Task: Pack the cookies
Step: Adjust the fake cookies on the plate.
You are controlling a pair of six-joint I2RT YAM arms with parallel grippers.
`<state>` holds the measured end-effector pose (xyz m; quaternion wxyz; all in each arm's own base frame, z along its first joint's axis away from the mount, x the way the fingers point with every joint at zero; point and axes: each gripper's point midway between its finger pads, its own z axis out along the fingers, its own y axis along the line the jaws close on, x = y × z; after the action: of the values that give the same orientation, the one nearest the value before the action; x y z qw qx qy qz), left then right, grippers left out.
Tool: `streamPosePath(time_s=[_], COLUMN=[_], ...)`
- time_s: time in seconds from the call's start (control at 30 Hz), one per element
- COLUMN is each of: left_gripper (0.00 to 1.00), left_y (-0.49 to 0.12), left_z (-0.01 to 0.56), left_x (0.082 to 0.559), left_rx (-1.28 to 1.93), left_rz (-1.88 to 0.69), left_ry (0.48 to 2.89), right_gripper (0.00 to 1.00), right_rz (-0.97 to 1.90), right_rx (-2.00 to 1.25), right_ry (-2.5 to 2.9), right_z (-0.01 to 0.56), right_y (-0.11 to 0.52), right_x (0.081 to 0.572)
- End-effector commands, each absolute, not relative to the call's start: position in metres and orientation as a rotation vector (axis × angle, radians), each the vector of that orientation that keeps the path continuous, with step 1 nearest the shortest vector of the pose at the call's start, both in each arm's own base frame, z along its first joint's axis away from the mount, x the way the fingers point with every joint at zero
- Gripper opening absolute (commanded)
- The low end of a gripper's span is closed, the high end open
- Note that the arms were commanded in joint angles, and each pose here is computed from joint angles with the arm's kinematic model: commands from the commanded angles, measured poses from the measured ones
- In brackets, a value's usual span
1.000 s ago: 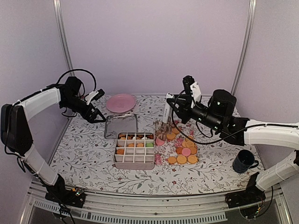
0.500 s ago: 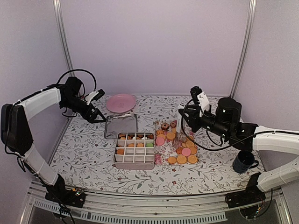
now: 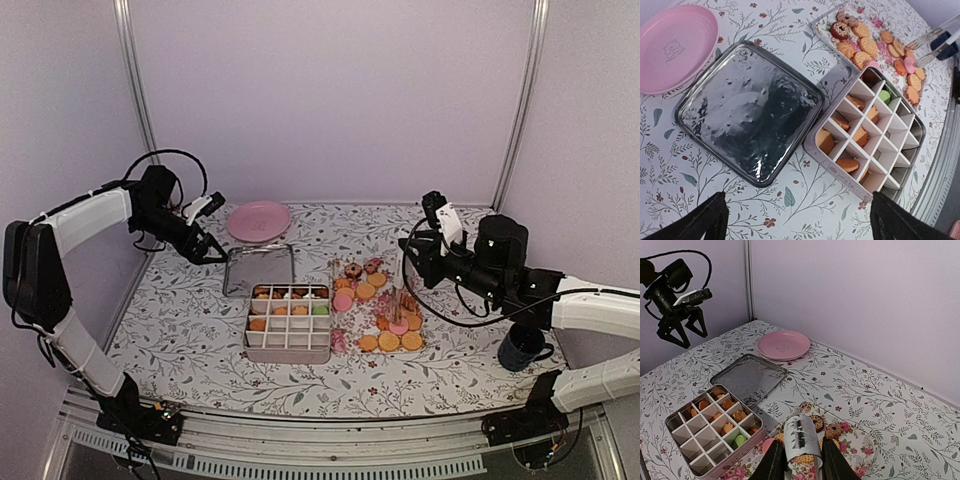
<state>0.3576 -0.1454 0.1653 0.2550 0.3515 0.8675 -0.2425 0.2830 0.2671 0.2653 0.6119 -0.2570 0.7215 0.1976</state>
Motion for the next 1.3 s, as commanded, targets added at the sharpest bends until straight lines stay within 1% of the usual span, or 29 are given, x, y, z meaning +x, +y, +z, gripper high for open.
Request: streamPosePath(time_s=[0.0, 0.13, 0.37, 0.77, 1.03, 1.17, 1.27], left_gripper=[0.99, 0.99, 0.99, 0.99, 0.99, 0.99, 0.99], left_y=[-0.148, -0.147, -0.148, -0.148, -0.148, -0.148, -0.147], left_z=[0.173, 0.174, 0.175, 0.175, 0.173, 0.173, 0.174], left_x=[0.36, 0.362, 0.363, 0.364, 0.363, 0.363, 0.363], left_rx=[0.95, 0.952, 0.951, 0.947, 0.943, 0.944, 0.944], left_rz=[-0.668, -0.661, -0.665, -0.663, -0.672, -0.666, -0.663], left_ry=[2.344, 2.343, 2.345, 2.346, 2.353, 2.353, 2.351], right_gripper=[0.25, 0.24, 0.23, 0.21, 0.2, 0.01, 0.0], right_rz=[0.443, 0.46, 0.535, 0.636, 0.62, 0.605, 0.602], right_rx=[-0.584, -0.588, -0.633, -0.661, -0.679, -0.674, -0.657], right_ry=[1.666, 1.683, 1.689, 1.672, 1.701, 1.735, 1.71], right_z=[0.261, 0.253, 0.246, 0.259, 0.25, 0.238, 0.251], right_y=[0.264, 0.265, 0.272, 0.279, 0.281, 0.28, 0.279], right_x=[0.292, 0.293, 0.282, 0.269, 0.27, 0.273, 0.275])
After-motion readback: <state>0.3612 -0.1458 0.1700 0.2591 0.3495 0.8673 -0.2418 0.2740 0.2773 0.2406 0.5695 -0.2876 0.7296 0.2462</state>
